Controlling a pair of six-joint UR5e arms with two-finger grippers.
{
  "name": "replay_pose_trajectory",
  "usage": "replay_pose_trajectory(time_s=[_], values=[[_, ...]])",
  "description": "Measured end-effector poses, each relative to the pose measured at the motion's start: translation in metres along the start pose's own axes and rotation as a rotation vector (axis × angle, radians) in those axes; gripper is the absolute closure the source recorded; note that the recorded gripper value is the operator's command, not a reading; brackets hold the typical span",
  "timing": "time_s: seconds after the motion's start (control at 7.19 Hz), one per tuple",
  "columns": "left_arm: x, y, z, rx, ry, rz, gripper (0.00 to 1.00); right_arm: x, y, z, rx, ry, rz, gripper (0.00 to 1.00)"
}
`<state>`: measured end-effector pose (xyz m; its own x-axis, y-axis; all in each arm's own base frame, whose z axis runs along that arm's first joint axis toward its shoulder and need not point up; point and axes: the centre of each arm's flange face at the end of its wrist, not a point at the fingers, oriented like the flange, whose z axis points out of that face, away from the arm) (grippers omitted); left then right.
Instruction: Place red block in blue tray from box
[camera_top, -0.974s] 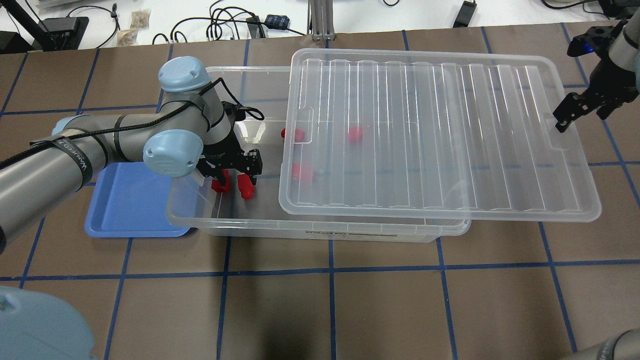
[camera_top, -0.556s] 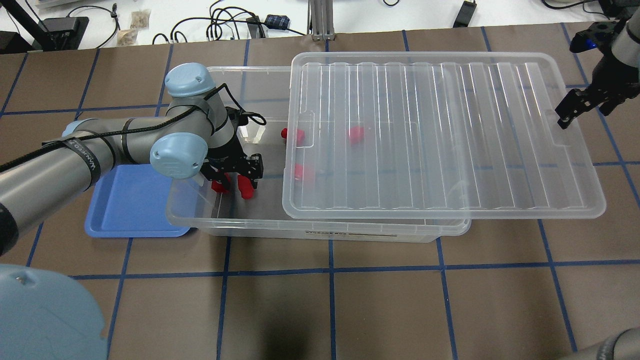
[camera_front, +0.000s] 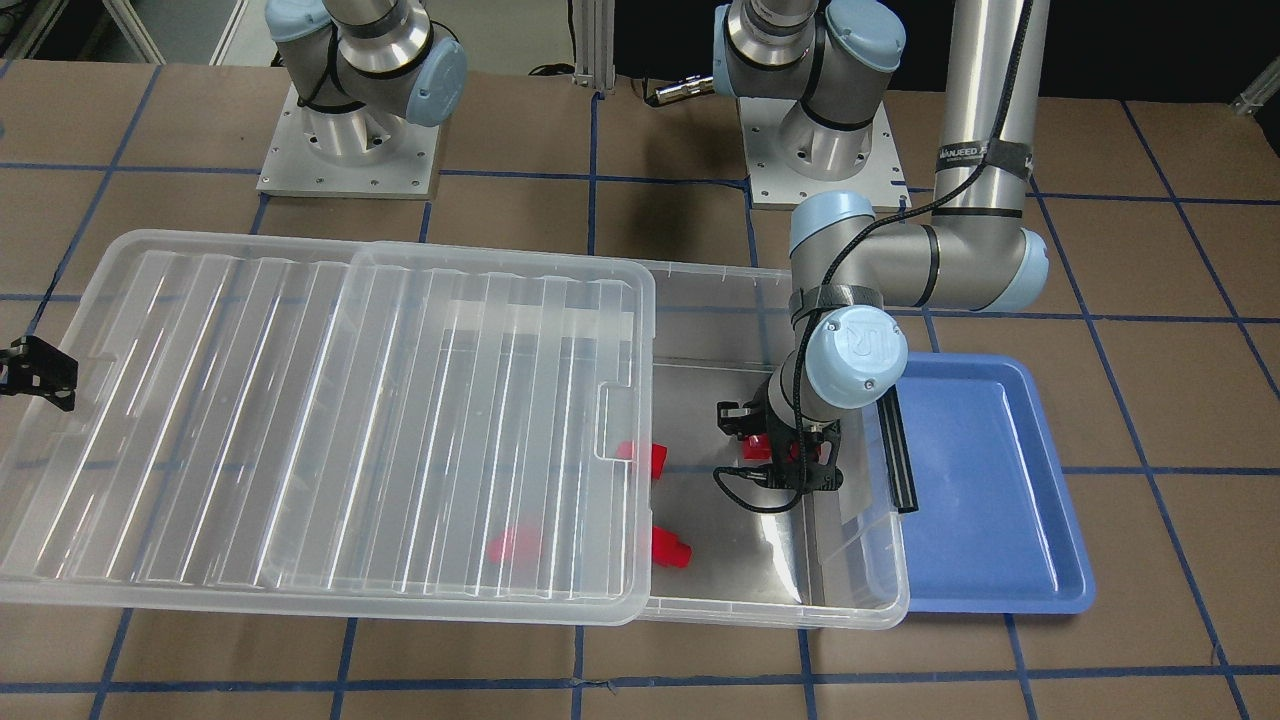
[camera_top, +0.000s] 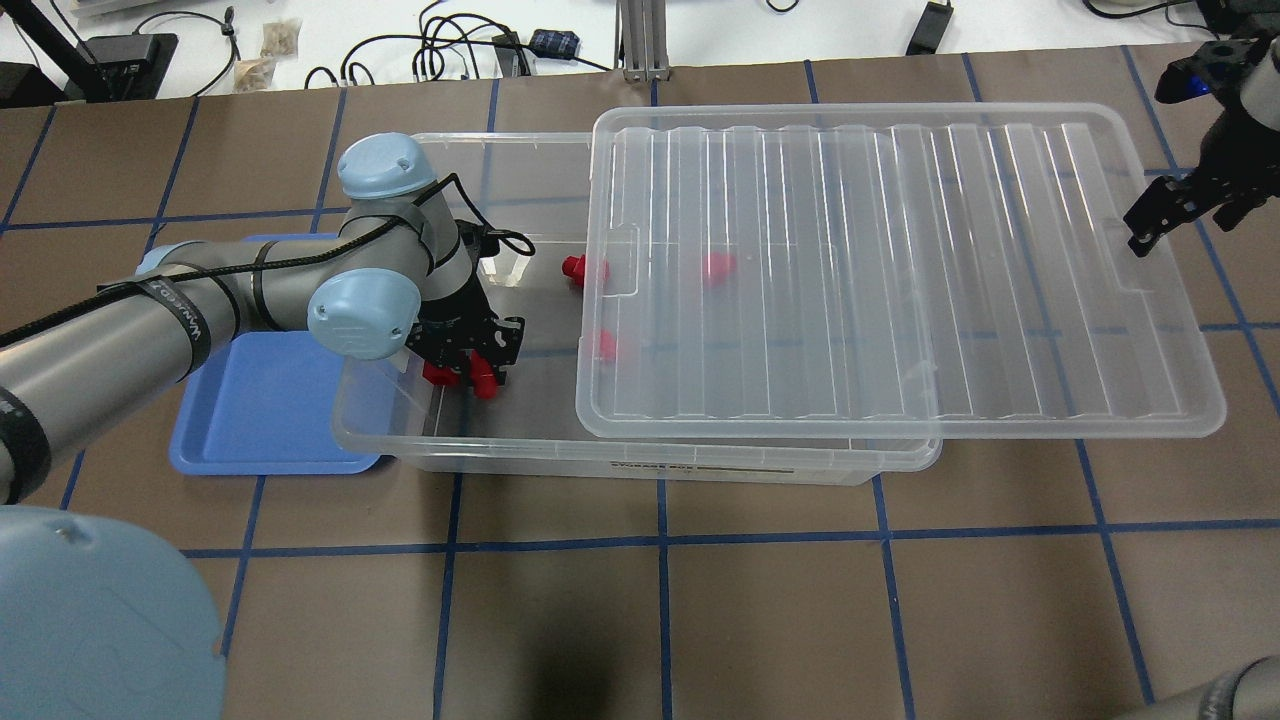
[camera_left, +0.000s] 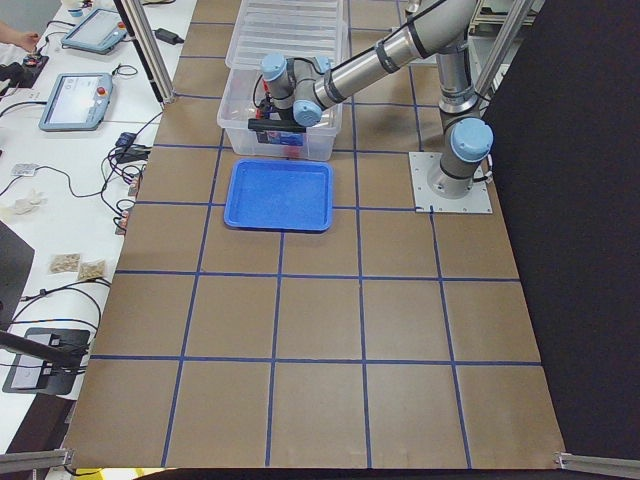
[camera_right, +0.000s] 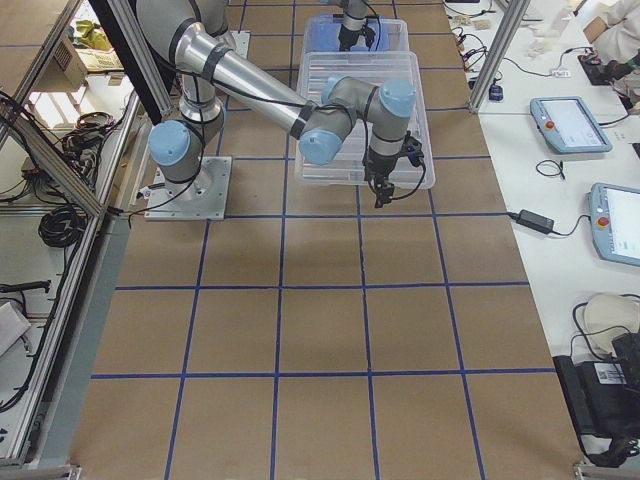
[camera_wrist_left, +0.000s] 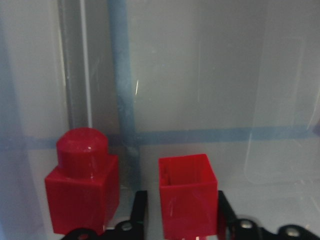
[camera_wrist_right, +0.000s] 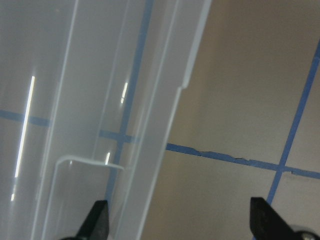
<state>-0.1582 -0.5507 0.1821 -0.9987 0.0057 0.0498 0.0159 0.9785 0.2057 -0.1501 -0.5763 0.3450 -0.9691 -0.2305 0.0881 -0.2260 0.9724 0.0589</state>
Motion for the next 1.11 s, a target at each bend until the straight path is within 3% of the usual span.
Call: replay_pose_trajectory(time_s=[0.28,0.56,1.11], values=[[0.002,0.0,-0.007,0.015,0.0,-0.006,1.0,0.003,0.003,-0.002,-0.001,-0.001,0.007,0.0],[0.009,0.006,-0.036,0.056,0.001,-0.016,1.0,0.0,0.003,-0.009,0.009,0.005,0.009,0.0],[0.011,0.027,-0.178,0.062,-0.009,-0.03,1.0,-0.027,-0.011,-0.063,0.042,0.025,-0.017,0.0]])
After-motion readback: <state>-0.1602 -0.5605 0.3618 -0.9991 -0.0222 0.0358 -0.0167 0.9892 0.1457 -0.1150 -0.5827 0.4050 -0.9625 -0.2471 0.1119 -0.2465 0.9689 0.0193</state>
